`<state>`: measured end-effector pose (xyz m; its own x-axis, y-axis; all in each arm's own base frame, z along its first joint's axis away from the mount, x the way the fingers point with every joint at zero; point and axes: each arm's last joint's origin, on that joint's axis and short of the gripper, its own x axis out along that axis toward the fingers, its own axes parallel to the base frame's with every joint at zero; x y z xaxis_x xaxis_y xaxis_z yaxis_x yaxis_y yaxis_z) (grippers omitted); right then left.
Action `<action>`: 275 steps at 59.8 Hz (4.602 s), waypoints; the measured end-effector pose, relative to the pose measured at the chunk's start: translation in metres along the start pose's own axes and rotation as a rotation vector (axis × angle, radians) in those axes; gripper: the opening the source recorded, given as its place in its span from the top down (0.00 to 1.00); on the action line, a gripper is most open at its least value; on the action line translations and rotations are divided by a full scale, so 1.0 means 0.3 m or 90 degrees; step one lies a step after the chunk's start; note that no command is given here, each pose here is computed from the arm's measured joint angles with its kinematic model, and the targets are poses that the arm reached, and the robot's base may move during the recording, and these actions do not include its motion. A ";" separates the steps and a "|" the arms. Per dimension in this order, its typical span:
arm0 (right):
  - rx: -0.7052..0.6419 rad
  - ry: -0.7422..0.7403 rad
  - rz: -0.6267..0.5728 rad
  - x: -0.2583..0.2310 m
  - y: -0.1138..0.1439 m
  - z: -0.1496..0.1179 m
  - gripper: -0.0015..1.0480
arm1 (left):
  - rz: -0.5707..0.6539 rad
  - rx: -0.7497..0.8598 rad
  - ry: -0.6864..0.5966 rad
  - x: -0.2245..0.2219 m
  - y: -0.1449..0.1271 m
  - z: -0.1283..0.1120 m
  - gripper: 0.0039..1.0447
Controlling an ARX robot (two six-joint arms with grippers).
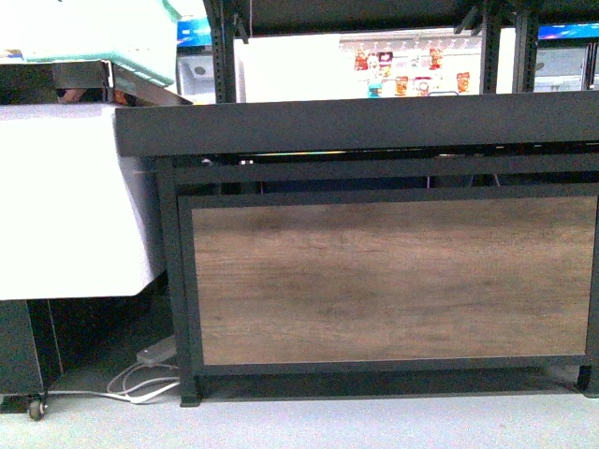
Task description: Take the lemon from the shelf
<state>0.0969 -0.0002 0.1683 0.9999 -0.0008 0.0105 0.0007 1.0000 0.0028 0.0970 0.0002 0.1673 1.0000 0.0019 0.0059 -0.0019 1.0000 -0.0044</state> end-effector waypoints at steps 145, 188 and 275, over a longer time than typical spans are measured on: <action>0.000 0.000 0.000 0.000 0.000 0.000 0.02 | 0.000 0.000 0.000 0.000 0.000 0.000 0.07; 0.000 0.000 0.000 0.000 0.000 0.000 0.02 | 0.000 0.000 0.000 0.000 0.000 0.000 0.07; 0.000 0.000 0.000 0.000 0.000 0.000 0.02 | 0.000 0.000 0.000 0.000 0.000 0.000 0.07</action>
<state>0.0969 -0.0002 0.1682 0.9999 0.0000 0.0101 0.0000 1.0000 0.0028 0.0970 0.0002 0.1674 1.0000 0.0019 0.0063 -0.0019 1.0000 -0.0040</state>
